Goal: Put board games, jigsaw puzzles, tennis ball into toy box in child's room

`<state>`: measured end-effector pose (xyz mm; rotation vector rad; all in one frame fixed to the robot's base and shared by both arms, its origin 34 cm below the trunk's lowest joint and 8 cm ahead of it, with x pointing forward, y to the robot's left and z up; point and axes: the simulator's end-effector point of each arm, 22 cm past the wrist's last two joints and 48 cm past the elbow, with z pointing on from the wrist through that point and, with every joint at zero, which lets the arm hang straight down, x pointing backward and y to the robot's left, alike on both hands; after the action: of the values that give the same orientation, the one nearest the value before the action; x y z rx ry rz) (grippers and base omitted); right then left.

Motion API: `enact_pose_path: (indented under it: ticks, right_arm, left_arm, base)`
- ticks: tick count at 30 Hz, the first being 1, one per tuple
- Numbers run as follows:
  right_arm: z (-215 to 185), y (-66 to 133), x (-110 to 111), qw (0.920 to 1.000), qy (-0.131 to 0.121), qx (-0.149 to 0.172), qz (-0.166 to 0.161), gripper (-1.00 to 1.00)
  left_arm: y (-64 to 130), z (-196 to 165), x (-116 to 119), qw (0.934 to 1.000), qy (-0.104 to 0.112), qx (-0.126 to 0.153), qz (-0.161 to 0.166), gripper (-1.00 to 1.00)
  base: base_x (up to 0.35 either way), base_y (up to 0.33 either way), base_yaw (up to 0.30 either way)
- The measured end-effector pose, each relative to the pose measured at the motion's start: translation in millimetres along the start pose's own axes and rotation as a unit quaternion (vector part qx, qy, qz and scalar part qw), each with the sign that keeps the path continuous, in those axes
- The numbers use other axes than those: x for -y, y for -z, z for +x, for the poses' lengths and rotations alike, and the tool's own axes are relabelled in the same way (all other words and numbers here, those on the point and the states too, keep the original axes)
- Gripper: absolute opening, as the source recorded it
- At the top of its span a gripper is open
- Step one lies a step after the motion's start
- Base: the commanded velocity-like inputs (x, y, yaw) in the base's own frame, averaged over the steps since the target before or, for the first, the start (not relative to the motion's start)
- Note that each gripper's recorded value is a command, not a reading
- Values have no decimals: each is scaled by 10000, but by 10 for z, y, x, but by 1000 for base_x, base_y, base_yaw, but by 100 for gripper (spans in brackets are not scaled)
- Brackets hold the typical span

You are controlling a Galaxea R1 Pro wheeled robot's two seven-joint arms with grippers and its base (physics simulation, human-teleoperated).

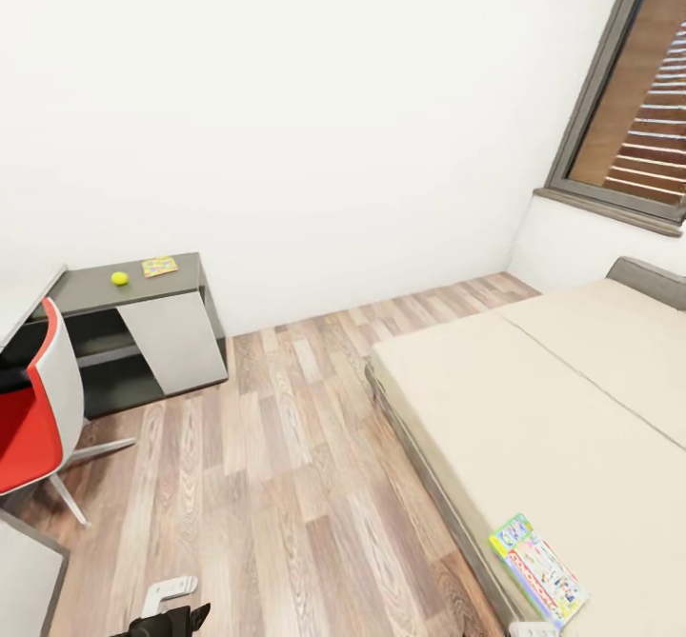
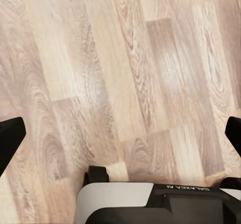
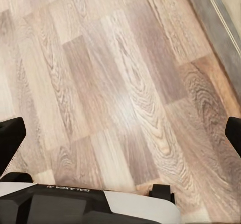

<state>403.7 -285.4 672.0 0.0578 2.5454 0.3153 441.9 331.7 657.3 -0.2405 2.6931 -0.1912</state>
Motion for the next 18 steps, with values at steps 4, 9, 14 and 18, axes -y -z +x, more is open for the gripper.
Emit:
enact_pose_path:
  ticks: [4, 9, 14, 18]
  right_arm:
    - [-5, 0, -6, 10000, 1, 6, -3, 100]
    - [-15, 2, -1, 10000, 5, 16, 0, 100]
    - [-23, 3, -6, 10000, 6, 26, -3, 100]
    - [-31, 3, -8, 10000, 6, 35, -3, 100]
  left_arm:
    - [2, -7, 2, 10000, -1, 8, 2, 100]
    - [6, -17, 4, 10000, -2, 20, 4, 100]
    - [9, -27, 6, 10000, -3, 32, 6, 100]
    - [11, -36, 8, 10000, -4, 42, 7, 100]
  base:
    - [1, 263, -277]
    - [0, 245, -277]
    - [0, 223, -277]
    - [0, 191, -277]
